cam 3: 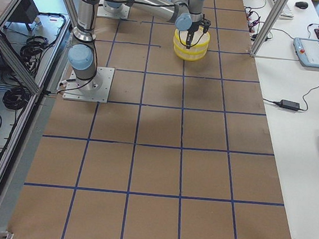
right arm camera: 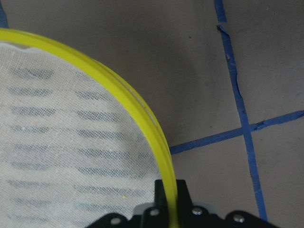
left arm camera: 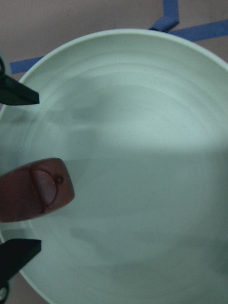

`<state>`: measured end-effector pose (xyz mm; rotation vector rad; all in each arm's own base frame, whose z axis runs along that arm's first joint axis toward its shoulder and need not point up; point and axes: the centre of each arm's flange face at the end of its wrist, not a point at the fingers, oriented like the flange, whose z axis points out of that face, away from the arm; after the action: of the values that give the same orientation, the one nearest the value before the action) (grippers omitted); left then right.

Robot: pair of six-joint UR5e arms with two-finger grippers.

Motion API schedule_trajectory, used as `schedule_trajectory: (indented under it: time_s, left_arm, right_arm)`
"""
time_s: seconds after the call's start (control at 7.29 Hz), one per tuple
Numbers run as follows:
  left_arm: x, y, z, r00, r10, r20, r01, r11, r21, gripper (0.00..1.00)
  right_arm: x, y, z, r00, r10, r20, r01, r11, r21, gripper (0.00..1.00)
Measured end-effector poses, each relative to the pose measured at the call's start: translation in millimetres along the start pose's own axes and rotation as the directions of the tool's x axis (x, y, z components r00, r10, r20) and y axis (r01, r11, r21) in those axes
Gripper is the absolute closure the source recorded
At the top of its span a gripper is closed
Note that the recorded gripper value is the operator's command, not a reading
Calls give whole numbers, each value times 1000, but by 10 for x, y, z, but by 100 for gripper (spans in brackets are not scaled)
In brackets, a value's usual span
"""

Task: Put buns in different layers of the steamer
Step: 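Restack the top tier with the right gripper while the left grasps the brown bun, then lift the brown bun from the plate with the left gripper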

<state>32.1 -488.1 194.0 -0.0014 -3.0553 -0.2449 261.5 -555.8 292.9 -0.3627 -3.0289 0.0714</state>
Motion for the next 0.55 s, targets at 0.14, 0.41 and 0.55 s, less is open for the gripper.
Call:
schedule_trajectory:
  time_s: [0.14, 0.41, 0.55]
  left_arm:
    - [-4, -11, 11, 1000, 1, 0, -1, 1000, 0, 84]
    - [-7, -37, 43, 1000, 7, -2, -7, 1000, -5, 99]
    - [12, -58, 33, 1000, 12, 1, -12, 1000, 0, 99]
  right_arm:
    - [-29, 10, 10, 1000, 2, 1, -2, 1000, 3, 92]
    - [-65, 31, 10, 1000, 3, 1, -3, 1000, 8, 92]
    - [-89, 48, 11, 1000, 2, -2, -1, 1000, 10, 92]
